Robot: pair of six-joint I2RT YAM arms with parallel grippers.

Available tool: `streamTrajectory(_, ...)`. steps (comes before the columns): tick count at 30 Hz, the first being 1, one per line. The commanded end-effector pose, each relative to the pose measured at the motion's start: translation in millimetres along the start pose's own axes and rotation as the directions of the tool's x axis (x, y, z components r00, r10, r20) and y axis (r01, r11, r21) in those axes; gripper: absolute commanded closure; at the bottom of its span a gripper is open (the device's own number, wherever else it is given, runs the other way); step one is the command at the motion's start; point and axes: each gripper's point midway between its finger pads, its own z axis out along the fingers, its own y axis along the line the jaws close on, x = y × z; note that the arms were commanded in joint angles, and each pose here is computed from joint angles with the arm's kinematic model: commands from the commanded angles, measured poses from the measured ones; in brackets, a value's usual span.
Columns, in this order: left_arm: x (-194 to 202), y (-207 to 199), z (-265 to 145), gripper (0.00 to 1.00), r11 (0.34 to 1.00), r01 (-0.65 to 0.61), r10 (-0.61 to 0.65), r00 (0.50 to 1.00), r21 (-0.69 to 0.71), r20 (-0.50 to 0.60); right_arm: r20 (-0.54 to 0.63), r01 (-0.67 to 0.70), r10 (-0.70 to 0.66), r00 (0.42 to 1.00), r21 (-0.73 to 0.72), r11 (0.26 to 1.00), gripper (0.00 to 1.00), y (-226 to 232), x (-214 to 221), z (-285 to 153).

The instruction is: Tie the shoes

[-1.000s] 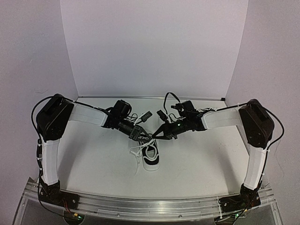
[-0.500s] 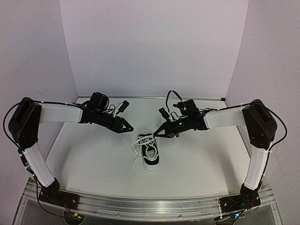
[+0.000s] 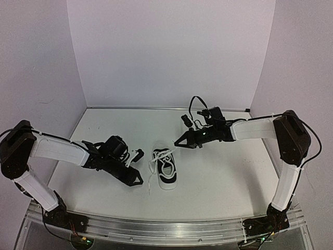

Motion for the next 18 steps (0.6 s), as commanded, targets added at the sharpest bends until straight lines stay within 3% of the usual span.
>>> streamTrajectory(1,-23,0,7,0.47,0.994,-0.041,0.048,0.997,-0.105,0.067,0.054,0.061,-0.06,0.997,-0.006,0.998,1.0,13,-15,-11)
streamTrajectory(11,-34,-13,41,0.47,0.98,-0.125,0.132,0.991,-0.157,0.031,0.06,0.056,-0.056,0.997,0.001,0.998,1.0,12,-15,-14)
streamTrajectory(18,-41,-18,57,0.47,0.983,-0.117,0.124,0.991,-0.142,0.044,0.055,0.057,-0.057,0.997,-0.005,0.998,1.0,11,-15,-13)
